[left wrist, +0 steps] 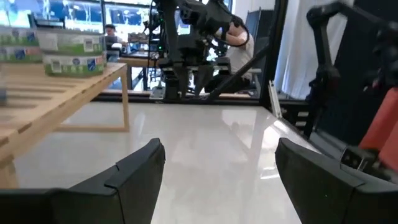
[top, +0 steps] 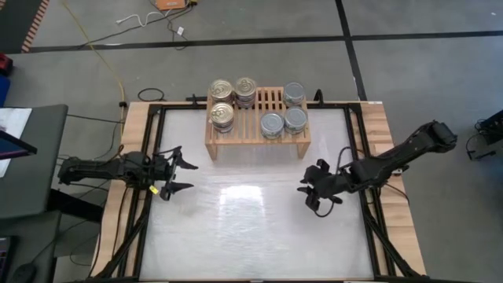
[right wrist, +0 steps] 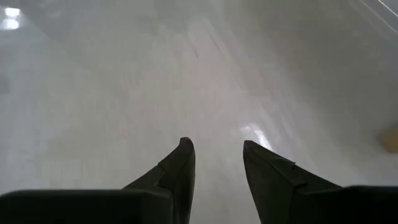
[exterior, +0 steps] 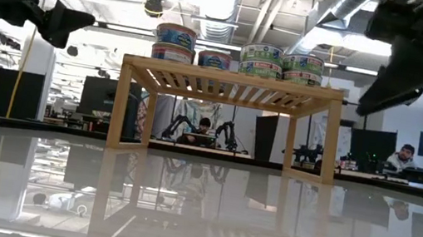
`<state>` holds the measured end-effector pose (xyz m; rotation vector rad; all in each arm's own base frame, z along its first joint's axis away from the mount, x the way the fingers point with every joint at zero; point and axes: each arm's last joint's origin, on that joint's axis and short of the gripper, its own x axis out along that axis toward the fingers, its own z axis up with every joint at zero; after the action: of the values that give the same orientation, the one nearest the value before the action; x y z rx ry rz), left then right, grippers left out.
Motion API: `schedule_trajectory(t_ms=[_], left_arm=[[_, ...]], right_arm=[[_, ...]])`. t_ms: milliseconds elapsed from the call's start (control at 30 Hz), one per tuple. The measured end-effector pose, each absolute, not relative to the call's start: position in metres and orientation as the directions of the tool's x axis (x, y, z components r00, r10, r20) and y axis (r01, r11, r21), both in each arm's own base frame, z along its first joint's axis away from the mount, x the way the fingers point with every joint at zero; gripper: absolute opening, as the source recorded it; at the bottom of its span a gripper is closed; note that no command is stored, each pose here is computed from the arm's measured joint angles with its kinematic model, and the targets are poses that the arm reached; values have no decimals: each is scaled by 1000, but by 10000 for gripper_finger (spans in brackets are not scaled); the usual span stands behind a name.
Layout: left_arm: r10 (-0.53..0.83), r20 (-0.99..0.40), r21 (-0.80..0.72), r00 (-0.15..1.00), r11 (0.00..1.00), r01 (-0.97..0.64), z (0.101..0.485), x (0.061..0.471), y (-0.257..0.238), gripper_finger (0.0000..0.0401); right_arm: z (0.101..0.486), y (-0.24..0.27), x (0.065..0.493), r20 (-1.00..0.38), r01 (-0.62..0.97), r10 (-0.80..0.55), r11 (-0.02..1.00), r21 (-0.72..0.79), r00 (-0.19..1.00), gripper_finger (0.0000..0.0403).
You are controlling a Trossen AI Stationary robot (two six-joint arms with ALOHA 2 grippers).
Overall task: Stack canned seafood by type on shelf
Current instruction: Return to Home Position
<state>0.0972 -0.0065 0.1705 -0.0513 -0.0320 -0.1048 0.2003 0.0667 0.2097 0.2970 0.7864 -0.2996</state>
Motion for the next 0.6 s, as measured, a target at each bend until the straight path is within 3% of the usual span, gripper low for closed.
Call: schedule_trajectory(t_ms=[233,600], left_arm=[[-102,26,-173,994,979,105,170,97,-6,294],[-97,21,-181,995,979,100,169,98,-6,294]], right_arm=[[198,65,166,-650,297,-118,939,173,751,164],[189,39,127,-513,268,-166,954,131,842,164]])
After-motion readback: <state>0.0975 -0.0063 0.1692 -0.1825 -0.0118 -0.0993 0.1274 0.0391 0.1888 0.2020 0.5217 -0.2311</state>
